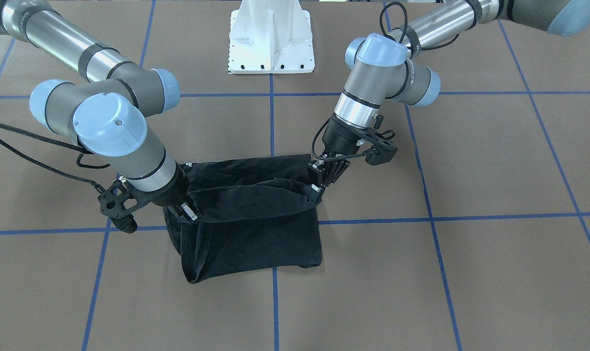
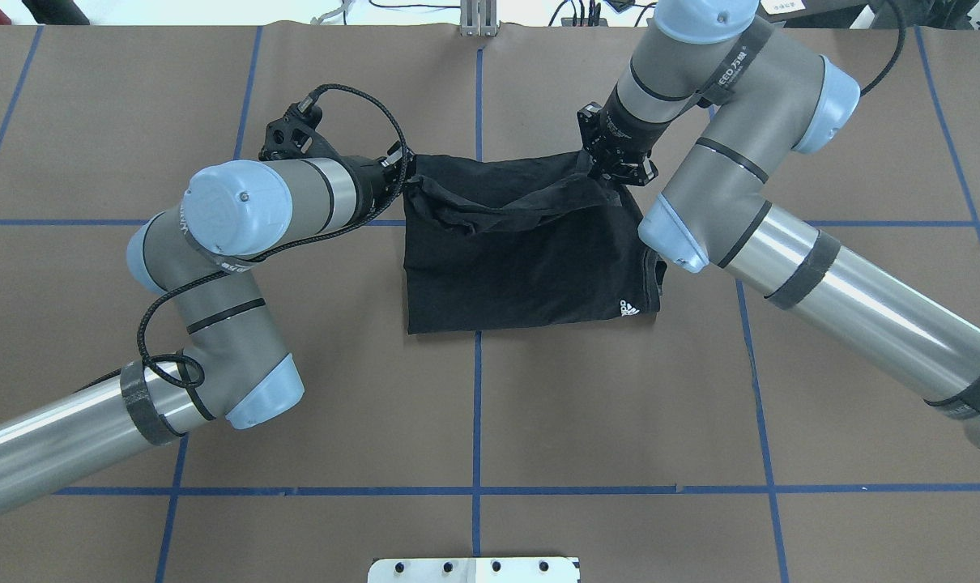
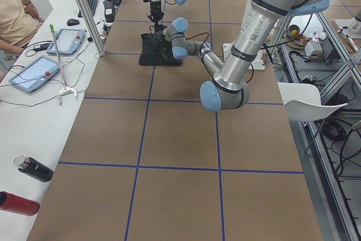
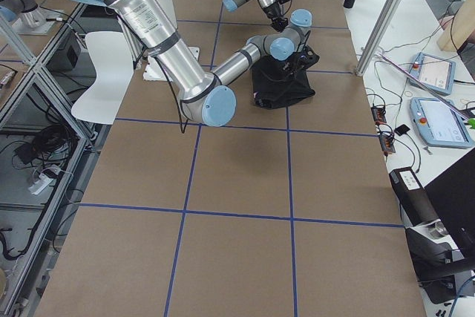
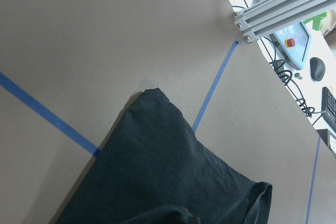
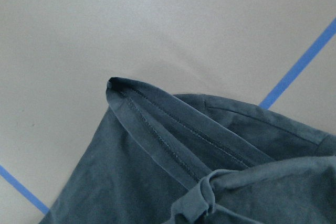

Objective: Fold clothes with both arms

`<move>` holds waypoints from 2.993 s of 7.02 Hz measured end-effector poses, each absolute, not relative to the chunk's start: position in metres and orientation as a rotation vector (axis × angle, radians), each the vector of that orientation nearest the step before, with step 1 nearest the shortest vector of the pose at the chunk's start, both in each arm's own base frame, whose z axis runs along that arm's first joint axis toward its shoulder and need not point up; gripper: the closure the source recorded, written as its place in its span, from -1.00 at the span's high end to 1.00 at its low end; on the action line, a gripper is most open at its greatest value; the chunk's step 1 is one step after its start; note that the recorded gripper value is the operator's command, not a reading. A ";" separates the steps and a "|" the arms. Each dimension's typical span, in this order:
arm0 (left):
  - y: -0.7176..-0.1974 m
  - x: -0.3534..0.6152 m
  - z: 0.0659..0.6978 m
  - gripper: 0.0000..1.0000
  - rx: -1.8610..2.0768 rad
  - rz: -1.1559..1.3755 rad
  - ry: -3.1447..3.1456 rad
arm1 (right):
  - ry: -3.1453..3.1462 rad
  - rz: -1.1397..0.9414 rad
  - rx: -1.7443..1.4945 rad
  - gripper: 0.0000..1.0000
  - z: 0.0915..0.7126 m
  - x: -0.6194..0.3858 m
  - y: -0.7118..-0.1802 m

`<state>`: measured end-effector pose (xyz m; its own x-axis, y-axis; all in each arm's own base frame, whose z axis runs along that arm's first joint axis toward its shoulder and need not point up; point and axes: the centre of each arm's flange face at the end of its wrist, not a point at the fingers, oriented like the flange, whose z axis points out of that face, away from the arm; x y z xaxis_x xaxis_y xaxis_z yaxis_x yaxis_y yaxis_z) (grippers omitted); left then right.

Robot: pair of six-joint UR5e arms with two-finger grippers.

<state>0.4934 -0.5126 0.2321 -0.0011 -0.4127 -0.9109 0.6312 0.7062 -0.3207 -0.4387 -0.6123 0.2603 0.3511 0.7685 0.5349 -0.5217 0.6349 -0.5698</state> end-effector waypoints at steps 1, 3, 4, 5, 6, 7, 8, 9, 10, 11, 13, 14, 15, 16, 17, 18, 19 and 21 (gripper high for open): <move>-0.526 0.496 0.240 0.00 0.230 -0.817 1.329 | -0.873 0.848 -0.315 -0.90 0.267 -0.445 -0.624; -0.580 0.512 0.255 0.61 0.293 -0.813 1.300 | -0.883 0.829 -0.269 1.00 0.281 -0.456 -0.667; -0.619 0.517 0.269 0.86 0.339 -0.812 1.286 | -0.871 0.799 -0.226 1.00 0.277 -0.458 -0.697; -0.647 0.509 0.282 0.87 0.374 -0.813 1.276 | -0.864 0.774 -0.198 1.00 0.274 -0.444 -0.724; -0.662 0.498 0.284 0.87 0.394 -0.807 1.278 | -0.871 0.744 -0.184 1.00 0.273 -0.423 -0.741; -0.665 0.489 0.278 0.87 0.396 -0.792 1.295 | -0.881 0.727 -0.176 1.00 0.271 -0.412 -0.747; -0.661 0.478 0.273 0.87 0.381 -0.766 1.319 | -0.895 0.712 -0.167 1.00 0.270 -0.407 -0.742; -0.649 0.463 0.276 0.87 0.355 -0.733 1.344 | -0.912 0.695 -0.156 1.00 0.272 -0.403 -0.730; -0.632 0.447 0.283 0.85 0.335 -0.698 1.367 | -0.935 0.672 -0.145 -0.07 0.272 -0.403 -0.713; -0.616 0.432 0.285 0.81 0.337 -0.665 1.376 | -0.959 0.648 -0.136 -0.99 0.270 -0.406 -0.693; -0.597 0.404 0.279 0.81 0.375 -0.613 1.352 | -0.977 0.581 -0.114 -1.00 0.271 -0.431 -0.646; -0.589 0.389 0.277 0.81 0.396 -0.598 1.343 | -0.960 0.550 -0.081 -1.00 0.273 -0.457 -0.627; -0.579 0.374 0.274 0.82 0.410 -0.590 1.342 | -0.935 0.526 -0.042 -1.00 0.277 -0.476 -0.619; -0.570 0.364 0.271 0.82 0.414 -0.588 1.341 | -0.906 0.504 -0.022 -1.00 0.280 -0.494 -0.623; -0.563 0.357 0.265 0.82 0.414 -0.588 1.338 | -0.873 0.493 -0.010 -1.00 0.279 -0.512 -0.637; -0.560 0.354 0.261 0.82 0.415 -0.589 1.337 | -0.847 0.494 0.006 -1.00 0.283 -0.524 -0.655; -0.558 0.352 0.261 0.82 0.414 -0.590 1.334 | -0.833 0.506 0.020 -1.00 0.291 -0.526 -0.675; -0.558 0.352 0.268 0.82 0.410 -0.596 1.321 | -0.813 0.569 0.045 -1.00 0.290 -0.497 -0.726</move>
